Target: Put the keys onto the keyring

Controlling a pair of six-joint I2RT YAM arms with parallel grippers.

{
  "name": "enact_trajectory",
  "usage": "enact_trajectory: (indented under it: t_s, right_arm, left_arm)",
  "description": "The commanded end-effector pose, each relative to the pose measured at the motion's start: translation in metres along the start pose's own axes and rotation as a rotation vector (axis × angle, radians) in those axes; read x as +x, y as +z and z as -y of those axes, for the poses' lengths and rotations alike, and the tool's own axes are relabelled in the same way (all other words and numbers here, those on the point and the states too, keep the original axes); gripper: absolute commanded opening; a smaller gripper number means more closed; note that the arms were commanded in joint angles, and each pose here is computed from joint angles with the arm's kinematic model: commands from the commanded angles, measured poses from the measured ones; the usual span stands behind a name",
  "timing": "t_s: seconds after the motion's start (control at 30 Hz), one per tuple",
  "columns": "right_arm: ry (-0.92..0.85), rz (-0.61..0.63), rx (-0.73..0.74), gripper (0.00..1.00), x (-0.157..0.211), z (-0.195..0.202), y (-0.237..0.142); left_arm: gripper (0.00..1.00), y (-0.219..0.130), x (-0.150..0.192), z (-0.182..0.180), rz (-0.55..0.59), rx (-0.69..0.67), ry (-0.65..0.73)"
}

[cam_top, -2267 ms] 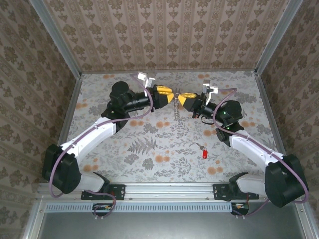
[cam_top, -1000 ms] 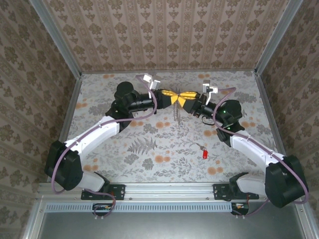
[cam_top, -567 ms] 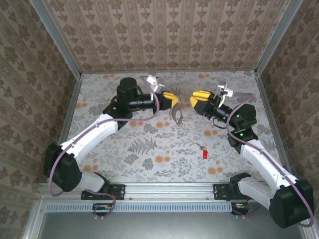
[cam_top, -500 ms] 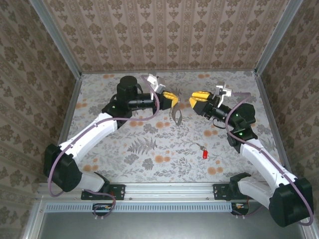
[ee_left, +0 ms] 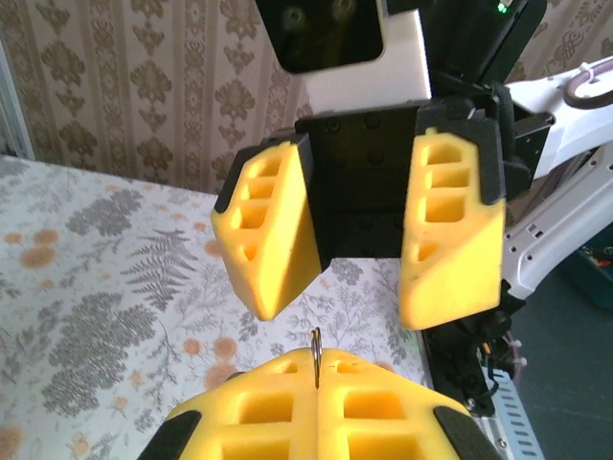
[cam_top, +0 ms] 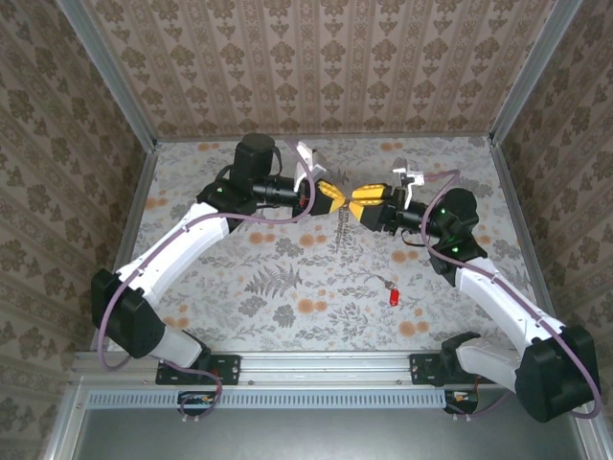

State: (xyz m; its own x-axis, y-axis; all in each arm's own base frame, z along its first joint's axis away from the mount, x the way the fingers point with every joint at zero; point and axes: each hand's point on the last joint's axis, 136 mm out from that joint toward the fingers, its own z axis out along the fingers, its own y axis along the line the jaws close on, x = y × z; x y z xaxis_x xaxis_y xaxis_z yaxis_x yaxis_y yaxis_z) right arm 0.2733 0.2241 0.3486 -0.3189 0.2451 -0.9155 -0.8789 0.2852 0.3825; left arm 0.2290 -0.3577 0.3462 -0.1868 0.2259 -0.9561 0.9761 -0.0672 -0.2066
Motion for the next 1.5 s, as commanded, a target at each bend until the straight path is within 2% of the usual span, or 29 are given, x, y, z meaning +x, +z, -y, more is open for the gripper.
enact_trajectory:
  t_s: [0.0,0.27,0.37,0.43,0.47,0.53,0.57,0.6,0.63,0.7,0.8,0.97,1.13,1.47]
  right_arm:
    - [-0.036,-0.022,-0.042,0.45,-0.003,-0.009,0.005]
    - [-0.023,-0.053,-0.061,0.34,0.004,-0.009,0.012]
    - [-0.023,-0.057,-0.061,0.20,0.005,-0.008,0.012]
    - [-0.028,-0.057,-0.059,0.04,0.005,-0.008,0.012]
    - [-0.030,-0.055,-0.052,0.00,0.005,-0.007,0.012]
    - [-0.039,-0.041,-0.019,0.00,0.004,-0.002,0.010]
    - [-0.043,-0.029,-0.003,0.00,0.003,0.001,0.009]
    - [-0.047,-0.011,0.013,0.00,0.000,0.003,0.008]
    - [-0.048,0.006,0.023,0.00,-0.003,0.005,0.007]
    - [-0.052,0.036,0.032,0.00,-0.009,0.006,0.006]
    - [-0.064,0.083,0.041,0.00,-0.019,0.007,0.005]
    - [-0.066,0.162,0.034,0.00,-0.034,0.005,0.005]
    - [-0.044,0.210,0.010,0.00,-0.044,0.005,0.007]
    - [-0.019,0.220,-0.020,0.00,-0.046,0.005,0.012]
  left_arm:
    - [0.00,-0.001,-0.012,0.016,0.009,0.058,0.049]
    - [0.00,0.000,-0.013,0.017,0.006,0.065,0.050]
    - [0.00,0.000,-0.013,0.017,0.005,0.067,0.049]
    - [0.00,0.001,-0.012,0.017,0.003,0.069,0.049]
    - [0.00,0.001,-0.012,0.016,0.003,0.063,0.048]
    - [0.01,0.001,-0.014,0.007,0.013,0.004,0.039]
    - [0.09,-0.001,-0.016,-0.001,0.026,-0.044,0.035]
    - [0.24,-0.005,-0.018,-0.012,0.049,-0.116,0.024]
    - [0.32,-0.012,-0.023,-0.022,0.087,-0.186,0.017]
    - [0.43,-0.028,-0.031,-0.036,0.181,-0.285,-0.015]
    - [0.48,-0.048,-0.035,-0.048,0.295,-0.347,-0.084]
    - [0.48,-0.051,-0.034,-0.043,0.351,-0.319,-0.122]
    - [0.40,-0.045,-0.038,-0.033,0.395,-0.213,-0.143]
    - [0.32,-0.026,-0.043,-0.017,0.396,-0.070,-0.134]
